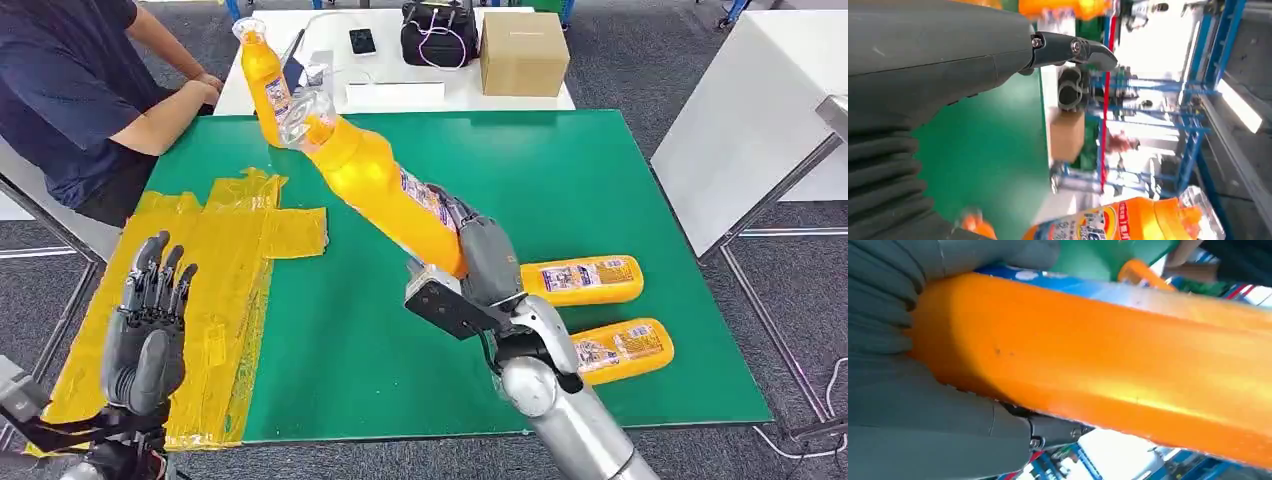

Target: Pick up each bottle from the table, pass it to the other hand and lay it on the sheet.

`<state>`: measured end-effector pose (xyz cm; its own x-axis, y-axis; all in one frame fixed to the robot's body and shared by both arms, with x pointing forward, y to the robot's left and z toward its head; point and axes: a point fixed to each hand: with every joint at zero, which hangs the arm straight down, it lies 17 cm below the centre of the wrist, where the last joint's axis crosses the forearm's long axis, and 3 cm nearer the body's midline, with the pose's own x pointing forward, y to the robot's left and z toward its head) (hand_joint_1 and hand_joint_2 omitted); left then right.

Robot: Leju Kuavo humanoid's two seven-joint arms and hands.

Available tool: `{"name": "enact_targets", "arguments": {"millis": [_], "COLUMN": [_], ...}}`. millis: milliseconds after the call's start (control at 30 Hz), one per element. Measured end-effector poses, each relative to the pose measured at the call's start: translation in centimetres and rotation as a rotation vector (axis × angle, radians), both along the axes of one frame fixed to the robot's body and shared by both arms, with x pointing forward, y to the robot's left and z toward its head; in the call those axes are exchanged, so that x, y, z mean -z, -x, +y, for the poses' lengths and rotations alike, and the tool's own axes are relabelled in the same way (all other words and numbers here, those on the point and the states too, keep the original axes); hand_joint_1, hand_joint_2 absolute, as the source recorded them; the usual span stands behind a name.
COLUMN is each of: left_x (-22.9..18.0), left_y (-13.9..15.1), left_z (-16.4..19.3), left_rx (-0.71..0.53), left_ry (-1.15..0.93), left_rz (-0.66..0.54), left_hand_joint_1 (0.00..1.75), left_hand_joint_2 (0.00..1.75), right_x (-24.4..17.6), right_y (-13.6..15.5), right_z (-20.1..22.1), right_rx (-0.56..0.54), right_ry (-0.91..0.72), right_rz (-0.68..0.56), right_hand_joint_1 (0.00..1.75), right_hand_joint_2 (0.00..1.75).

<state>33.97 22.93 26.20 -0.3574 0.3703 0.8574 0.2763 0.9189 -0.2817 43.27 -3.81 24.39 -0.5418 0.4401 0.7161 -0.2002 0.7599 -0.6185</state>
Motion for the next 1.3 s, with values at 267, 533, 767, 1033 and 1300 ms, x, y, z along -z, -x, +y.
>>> {"name": "enact_targets", "arguments": {"millis": [267,533,767,1033,1300], "left_x": [-0.5,-0.7,-0.8,-1.0,-1.2], "left_y": [1.1,1.4,1.5,1.5,1.9], "left_z": [-2.3,-3.2,-4.0,-4.0,-4.4], "left_rx": [0.141,0.184,0.221,0.255,0.330], "left_ry": [0.113,0.138,0.162,0.213,0.296], "left_rz": [0.005,0.007,0.021,0.035,0.059], "left_hand_joint_1": [0.00,0.00,0.00,0.00,0.00], "left_hand_joint_2": [1.75,1.75,1.75,1.75,1.75], "right_x": [2.2,3.5,5.2,6.4,7.2], "right_y": [2.9,4.4,7.2,9.8,12.1], "right_z": [2.4,3.7,6.3,8.4,10.0], "right_rx": [-0.115,-0.175,-0.277,-0.381,-0.488], "right_ry": [0.030,0.070,0.140,0.241,0.285], "right_rz": [0.046,0.068,0.071,0.032,0.025], "right_hand_joint_1": [1.75,1.75,1.75,1.75,1.75], "right_hand_joint_2": [1.75,1.75,1.75,1.75,1.75]}}
